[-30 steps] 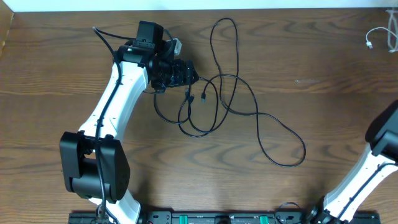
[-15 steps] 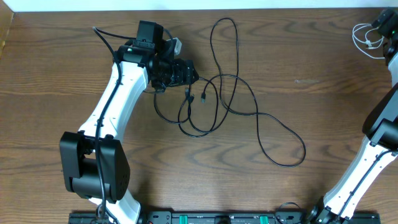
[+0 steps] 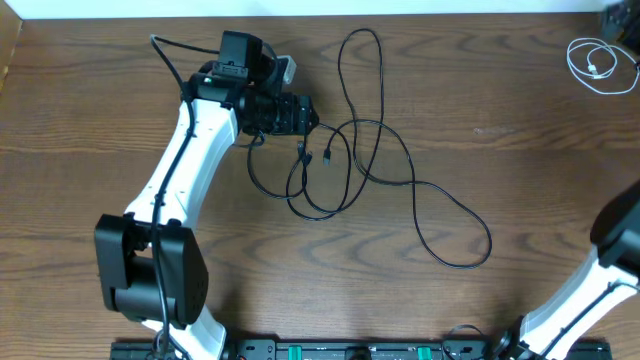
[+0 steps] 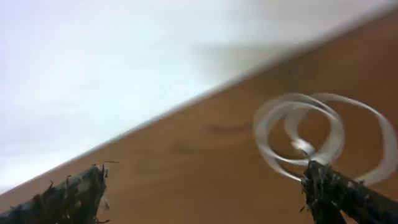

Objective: Untangle cables

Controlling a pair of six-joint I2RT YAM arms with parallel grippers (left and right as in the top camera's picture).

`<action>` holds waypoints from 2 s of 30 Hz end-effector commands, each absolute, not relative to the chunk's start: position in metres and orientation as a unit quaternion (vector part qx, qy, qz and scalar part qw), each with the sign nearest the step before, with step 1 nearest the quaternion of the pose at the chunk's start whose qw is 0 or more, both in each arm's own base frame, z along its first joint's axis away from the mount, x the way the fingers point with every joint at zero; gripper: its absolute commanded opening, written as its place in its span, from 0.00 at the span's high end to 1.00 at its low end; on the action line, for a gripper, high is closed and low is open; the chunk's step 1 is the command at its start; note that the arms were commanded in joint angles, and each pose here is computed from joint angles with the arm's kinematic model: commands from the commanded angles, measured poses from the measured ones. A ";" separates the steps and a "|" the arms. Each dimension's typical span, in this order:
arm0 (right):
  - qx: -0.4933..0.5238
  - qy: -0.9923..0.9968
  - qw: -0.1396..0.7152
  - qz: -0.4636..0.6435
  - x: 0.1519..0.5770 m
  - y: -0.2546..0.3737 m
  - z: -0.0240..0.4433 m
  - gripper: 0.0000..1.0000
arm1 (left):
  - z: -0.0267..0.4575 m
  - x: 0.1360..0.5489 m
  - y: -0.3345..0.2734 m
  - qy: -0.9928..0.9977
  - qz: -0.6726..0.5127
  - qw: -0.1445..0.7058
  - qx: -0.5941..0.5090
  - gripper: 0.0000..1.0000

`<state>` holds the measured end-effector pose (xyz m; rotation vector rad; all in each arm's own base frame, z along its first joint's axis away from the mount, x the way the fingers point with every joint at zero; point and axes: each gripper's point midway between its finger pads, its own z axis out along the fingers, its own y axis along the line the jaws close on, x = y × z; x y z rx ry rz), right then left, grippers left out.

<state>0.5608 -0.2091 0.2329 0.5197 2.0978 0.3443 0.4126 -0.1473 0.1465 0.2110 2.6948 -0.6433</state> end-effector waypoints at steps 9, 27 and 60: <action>0.064 0.886 0.320 0.331 0.531 -0.010 0.240 0.01 | 0.267 0.385 -0.085 0.936 -0.161 0.314 -0.022 0.17; -0.061 0.976 0.172 0.117 0.459 0.177 0.158 0.02 | 0.265 0.361 -0.013 0.940 -0.132 0.286 -0.129 0.17; -0.126 0.980 0.111 -0.106 0.438 0.202 0.046 0.87 | 0.264 0.362 -0.005 0.941 -0.117 0.288 -0.135 0.17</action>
